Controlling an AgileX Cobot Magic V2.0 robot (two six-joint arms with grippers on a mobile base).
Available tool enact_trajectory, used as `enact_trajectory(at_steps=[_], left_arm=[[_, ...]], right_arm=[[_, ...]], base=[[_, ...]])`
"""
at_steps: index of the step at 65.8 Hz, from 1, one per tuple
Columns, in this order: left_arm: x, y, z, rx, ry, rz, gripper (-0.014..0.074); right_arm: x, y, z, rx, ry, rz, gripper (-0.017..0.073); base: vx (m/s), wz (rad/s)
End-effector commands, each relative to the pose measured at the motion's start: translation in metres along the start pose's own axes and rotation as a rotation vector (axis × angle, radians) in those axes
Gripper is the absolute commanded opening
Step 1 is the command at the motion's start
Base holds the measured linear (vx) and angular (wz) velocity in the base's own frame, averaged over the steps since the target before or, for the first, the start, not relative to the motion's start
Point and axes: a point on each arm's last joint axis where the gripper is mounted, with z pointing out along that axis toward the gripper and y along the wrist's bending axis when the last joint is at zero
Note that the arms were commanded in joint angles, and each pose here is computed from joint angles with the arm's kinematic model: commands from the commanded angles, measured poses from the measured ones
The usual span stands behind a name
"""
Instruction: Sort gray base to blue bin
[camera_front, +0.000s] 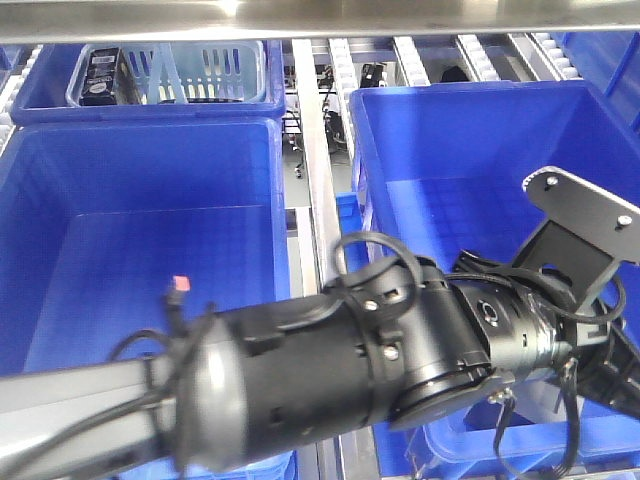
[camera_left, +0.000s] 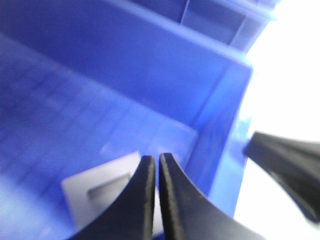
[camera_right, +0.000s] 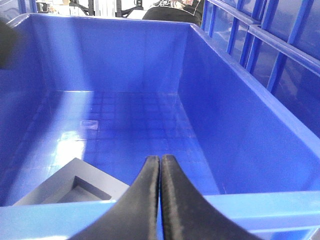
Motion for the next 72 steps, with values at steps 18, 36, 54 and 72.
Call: enact_trajectory(at_steps=[18,36,54,72], left_arm=[[-0.019,-0.001,-0.105,0.074,-0.214,0.043,-0.0006],[0.013,0.009,-0.179,0.129,-0.353,0.043,-0.0006],[0.056,0.023,-0.239,0.148,-0.425,0.033,-0.0006],[0.109,0.038,-0.294,0.165,-0.529,0.027,-0.0006]], right_arm=[[-0.003,0.001,-0.001,-0.003,-0.077,-0.015,-0.0009],[-0.003,0.001,-0.001,-0.003,-0.077,-0.015,-0.0009],[-0.003,0.001,-0.001,-0.003,-0.077,-0.015,-0.0009],[-0.003,0.001,-0.001,-0.003,-0.077,-0.015,-0.0009]], base=[[0.00,0.00],[0.00,0.00],[0.00,0.00],[0.00,0.00]])
